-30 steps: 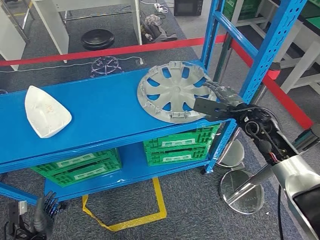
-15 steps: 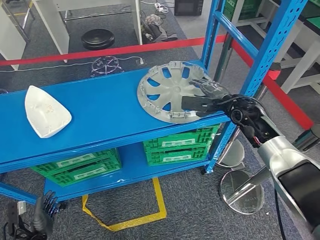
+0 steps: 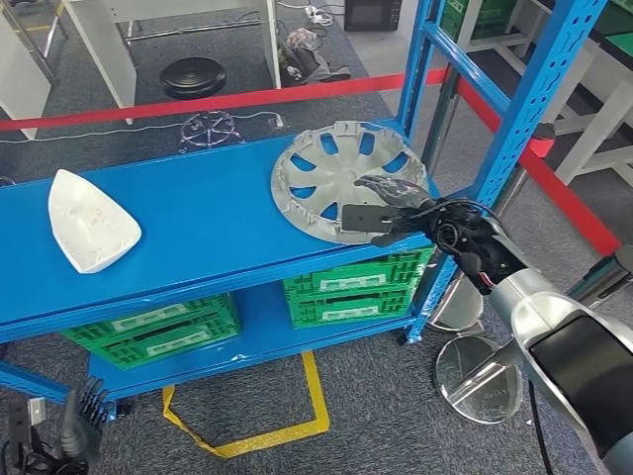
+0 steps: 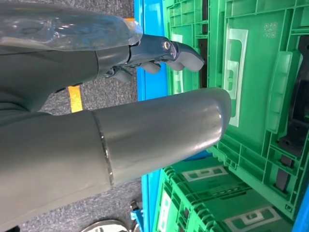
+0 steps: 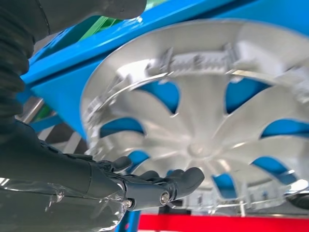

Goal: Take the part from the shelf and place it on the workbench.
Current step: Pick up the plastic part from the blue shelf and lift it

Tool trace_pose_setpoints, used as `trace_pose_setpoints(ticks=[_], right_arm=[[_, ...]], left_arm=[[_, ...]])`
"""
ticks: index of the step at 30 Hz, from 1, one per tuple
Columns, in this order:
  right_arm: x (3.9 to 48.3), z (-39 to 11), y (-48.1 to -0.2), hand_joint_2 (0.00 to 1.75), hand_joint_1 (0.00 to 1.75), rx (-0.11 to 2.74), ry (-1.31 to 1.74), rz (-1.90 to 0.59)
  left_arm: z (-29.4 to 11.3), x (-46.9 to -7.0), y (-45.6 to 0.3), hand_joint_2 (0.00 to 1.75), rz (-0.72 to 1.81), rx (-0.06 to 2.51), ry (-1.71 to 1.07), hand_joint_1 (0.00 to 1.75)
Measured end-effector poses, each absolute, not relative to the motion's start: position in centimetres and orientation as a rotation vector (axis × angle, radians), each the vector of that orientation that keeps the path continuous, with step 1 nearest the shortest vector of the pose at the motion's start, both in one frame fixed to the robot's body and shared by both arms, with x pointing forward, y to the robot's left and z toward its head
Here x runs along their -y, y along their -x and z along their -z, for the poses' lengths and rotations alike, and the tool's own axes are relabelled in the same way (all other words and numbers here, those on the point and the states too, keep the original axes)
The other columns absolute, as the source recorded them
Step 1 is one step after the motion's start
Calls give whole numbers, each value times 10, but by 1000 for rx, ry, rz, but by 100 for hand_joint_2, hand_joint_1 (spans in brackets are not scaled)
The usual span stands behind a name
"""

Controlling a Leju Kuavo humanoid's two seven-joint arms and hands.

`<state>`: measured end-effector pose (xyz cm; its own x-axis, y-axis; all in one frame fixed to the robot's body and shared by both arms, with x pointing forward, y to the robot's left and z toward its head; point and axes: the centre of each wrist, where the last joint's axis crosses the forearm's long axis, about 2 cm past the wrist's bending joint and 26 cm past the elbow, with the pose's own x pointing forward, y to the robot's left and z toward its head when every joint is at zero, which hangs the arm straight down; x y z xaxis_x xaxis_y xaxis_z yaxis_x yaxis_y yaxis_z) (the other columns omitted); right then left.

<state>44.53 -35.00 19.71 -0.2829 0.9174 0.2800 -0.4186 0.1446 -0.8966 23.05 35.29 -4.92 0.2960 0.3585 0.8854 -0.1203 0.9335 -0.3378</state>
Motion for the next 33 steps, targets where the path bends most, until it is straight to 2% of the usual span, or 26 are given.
trace_pose_setpoints(ticks=[12,33], right_arm=[[321,-185,-443,175,0,1218,530,-1484],[343,-159,-434,175,0,1064,573,-1533]], left_arm=[[50,-354,-229,0,-324,1231,220,0],[52,-361,-223,0,-291,1212,212,0]])
